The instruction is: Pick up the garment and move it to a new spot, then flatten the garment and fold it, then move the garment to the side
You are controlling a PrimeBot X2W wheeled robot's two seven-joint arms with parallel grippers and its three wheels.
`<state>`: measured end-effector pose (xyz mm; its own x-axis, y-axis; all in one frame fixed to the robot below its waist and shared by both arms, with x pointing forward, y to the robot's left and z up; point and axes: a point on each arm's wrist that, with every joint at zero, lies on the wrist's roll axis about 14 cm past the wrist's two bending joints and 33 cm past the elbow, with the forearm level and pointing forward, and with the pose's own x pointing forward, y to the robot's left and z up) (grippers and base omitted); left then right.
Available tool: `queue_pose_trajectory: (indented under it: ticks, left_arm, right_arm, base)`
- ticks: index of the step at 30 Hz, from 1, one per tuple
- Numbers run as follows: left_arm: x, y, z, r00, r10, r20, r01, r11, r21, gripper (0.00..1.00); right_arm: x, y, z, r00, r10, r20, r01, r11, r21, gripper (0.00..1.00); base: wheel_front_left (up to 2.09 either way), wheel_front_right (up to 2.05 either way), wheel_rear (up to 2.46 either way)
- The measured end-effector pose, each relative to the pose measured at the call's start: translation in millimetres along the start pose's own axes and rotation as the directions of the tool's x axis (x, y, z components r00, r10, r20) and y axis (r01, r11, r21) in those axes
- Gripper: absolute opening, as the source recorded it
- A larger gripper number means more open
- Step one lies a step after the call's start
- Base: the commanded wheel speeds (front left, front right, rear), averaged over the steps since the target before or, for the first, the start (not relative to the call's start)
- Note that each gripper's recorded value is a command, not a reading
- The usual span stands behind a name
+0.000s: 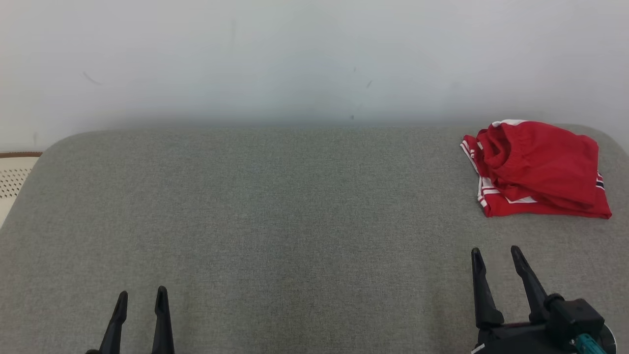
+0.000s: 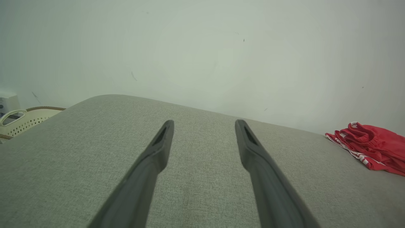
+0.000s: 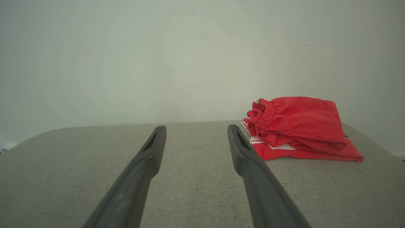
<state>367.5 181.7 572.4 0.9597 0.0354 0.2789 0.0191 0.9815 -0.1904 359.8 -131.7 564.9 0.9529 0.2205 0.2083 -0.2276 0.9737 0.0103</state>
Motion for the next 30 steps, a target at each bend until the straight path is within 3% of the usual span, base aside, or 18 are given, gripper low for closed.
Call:
queue_pose_trajectory:
  ticks: [18,30]
  left_arm:
    - [-12,3,-9,0.999,-0.011,-0.045,0.016,0.994,0.109,1.00]
    - [-13,7,-11,0.998,0.007,-0.061,0.000,0.993,0.115,1.00]
  right_arm:
    - [-12,5,-7,1.000,-0.010,-0.018,0.010,1.000,0.010,1.00]
    - [-13,3,-11,0.999,-0.014,-0.039,0.014,1.000,0.001,1.00]
  base:
    - [0.00,0.00,0.00]
    - [0.00,0.00,0.00]
